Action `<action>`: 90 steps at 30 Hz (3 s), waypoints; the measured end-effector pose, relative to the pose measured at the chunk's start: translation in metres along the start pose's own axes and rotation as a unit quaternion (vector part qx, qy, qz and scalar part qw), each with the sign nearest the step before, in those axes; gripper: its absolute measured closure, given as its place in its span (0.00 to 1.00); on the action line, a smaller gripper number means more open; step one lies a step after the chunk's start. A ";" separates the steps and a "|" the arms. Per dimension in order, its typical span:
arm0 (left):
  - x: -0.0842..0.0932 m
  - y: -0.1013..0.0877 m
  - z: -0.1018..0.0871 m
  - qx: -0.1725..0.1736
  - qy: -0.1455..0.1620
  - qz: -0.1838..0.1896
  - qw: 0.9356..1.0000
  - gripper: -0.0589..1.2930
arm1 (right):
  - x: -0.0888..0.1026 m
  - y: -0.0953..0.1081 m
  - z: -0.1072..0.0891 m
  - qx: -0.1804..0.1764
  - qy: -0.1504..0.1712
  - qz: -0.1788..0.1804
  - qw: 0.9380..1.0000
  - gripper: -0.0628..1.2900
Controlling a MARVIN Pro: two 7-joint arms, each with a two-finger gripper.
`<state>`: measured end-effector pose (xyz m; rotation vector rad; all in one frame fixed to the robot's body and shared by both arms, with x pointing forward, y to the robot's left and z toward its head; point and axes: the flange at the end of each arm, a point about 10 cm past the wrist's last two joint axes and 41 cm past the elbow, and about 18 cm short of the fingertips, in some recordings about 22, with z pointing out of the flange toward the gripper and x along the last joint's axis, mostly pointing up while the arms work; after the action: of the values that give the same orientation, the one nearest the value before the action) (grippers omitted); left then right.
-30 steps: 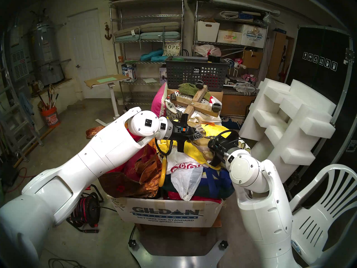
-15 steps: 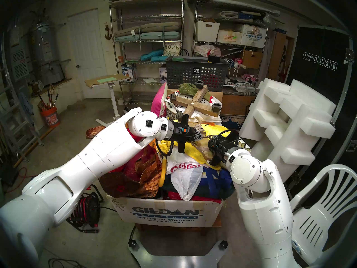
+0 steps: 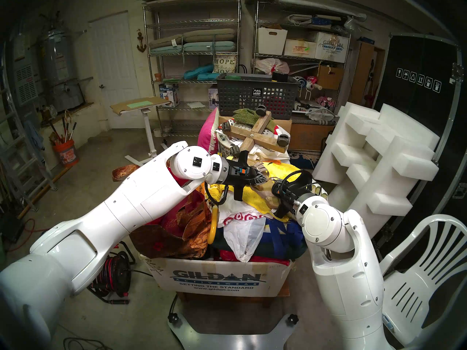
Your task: Unbuckle a shoe
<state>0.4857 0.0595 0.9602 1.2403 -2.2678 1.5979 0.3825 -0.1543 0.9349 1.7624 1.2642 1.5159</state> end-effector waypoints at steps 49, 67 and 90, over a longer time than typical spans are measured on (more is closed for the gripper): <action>0.002 -0.005 -0.001 0.000 0.001 0.020 1.000 0.97 | -0.030 -0.043 0.008 -0.185 0.056 -0.271 0.943 0.97; 0.000 -0.006 -0.001 0.003 -0.001 0.023 1.000 0.97 | -0.024 -0.047 0.007 -0.185 0.066 -0.279 0.940 0.97; -0.001 -0.012 -0.006 0.009 -0.002 0.027 1.000 0.97 | -0.017 -0.049 0.014 -0.178 0.042 -0.302 0.935 0.97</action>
<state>0.4920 0.0632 0.9710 1.1963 -2.3128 1.6401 0.3803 -0.1445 0.8818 0.9632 1.3095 1.3465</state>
